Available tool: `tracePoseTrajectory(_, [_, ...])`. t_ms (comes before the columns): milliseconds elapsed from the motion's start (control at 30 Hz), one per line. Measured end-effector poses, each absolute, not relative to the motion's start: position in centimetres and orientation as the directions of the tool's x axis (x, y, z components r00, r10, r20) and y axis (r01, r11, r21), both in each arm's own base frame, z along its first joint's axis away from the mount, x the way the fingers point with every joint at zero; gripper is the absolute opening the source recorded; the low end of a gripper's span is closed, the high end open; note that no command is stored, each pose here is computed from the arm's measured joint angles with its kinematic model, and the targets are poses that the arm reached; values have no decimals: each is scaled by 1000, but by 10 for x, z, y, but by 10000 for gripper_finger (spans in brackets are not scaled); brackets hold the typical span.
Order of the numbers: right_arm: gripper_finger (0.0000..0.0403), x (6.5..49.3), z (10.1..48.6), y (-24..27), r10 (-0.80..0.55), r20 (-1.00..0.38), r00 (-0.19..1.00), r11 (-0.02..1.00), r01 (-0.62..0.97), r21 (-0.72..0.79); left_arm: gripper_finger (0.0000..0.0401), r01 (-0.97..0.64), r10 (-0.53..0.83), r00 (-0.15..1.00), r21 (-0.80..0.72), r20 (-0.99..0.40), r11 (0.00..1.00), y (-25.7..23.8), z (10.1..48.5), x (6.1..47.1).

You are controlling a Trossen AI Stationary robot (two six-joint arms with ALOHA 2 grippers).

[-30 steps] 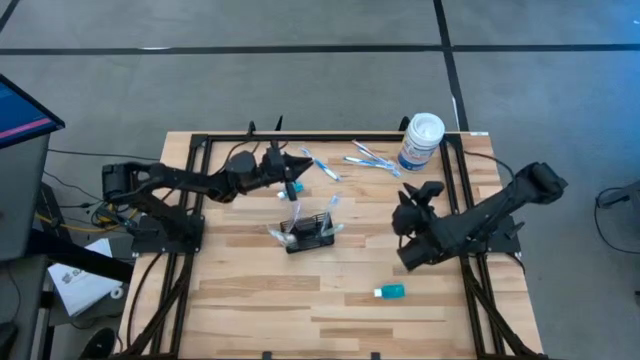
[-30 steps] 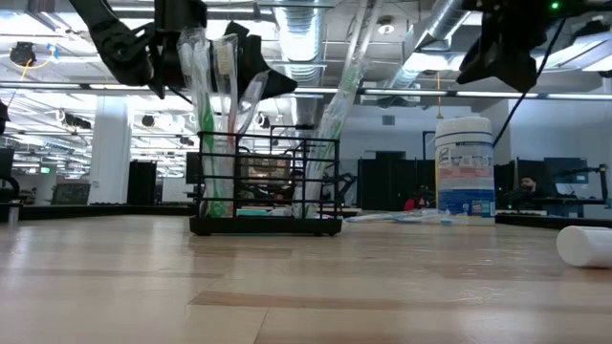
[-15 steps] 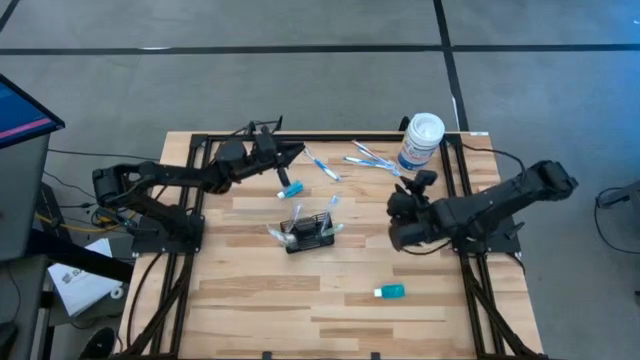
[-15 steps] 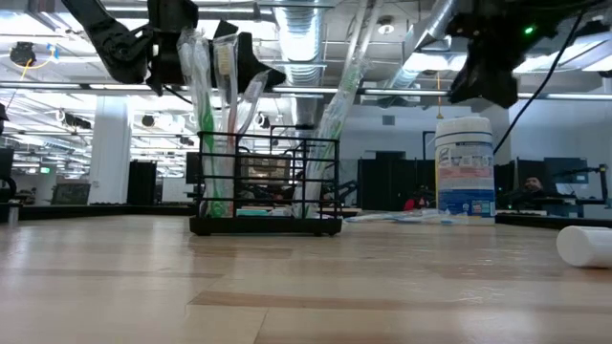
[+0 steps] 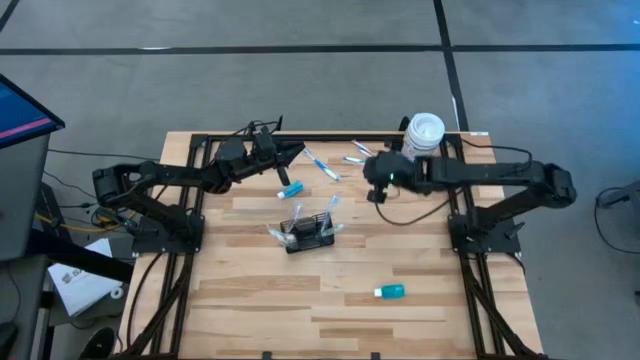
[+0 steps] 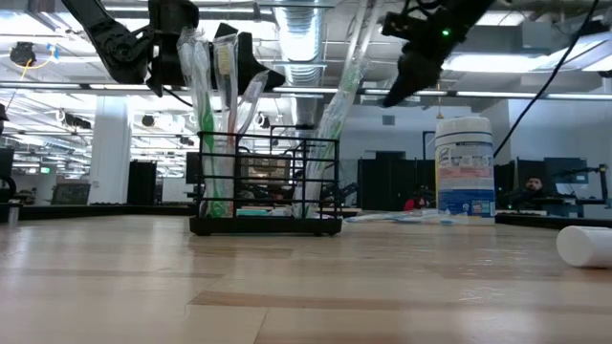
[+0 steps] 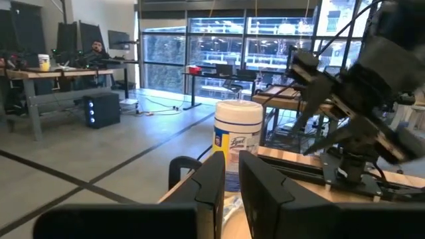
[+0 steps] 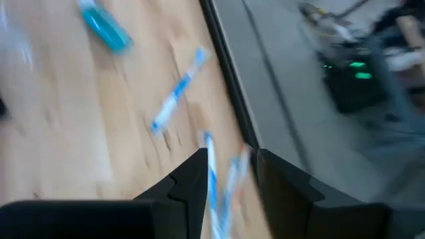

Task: Pick & Place toothbrushing station
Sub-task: Put the blue toothbrush into the wire organizer

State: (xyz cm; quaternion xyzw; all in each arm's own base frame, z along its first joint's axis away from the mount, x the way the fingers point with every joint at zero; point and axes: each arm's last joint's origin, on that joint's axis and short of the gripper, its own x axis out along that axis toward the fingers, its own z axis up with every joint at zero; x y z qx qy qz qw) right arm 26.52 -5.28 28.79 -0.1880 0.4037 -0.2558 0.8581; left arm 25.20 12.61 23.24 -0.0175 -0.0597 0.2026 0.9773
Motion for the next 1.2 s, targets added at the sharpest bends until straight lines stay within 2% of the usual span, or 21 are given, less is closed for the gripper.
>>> tracePoseTrajectory(167, [120, 269, 304, -86, -509, -574, 641, 853, 288, -434, 39, -394, 398, 911, -58, 109, 917, 126, 232, 252])
tracePoseTrajectory(300, [120, 274, 313, -114, -518, -565, 642, 850, 316, -421, 39, -394, 398, 911, -58, 109, 917, 126, 232, 252])
tracePoseTrajectory(500, [120, 297, 312, -154, -401, -612, 681, 915, 266, -303, 39, -389, 394, 913, -59, 109, 919, 125, 232, 253])
tracePoseTrajectory(700, [120, 320, 313, -193, -327, -655, 682, 945, 215, -248, 39, -358, 362, 926, -59, 106, 932, 116, 232, 257])
tracePoseTrajectory(900, [120, 335, 320, -228, -209, -670, 713, 978, 170, -125, 39, -318, 323, 942, -60, 89, 946, 105, 230, 262])
tracePoseTrajectory(1100, [120, 348, 305, -258, -173, -723, 668, 981, 183, -66, 39, -297, 301, 951, -61, 66, 953, 99, 228, 264])
tracePoseTrajectory(1200, [120, 353, 295, -268, -115, -742, 660, 986, 165, -6, 39, -294, 298, 952, -61, 62, 954, 98, 228, 265])
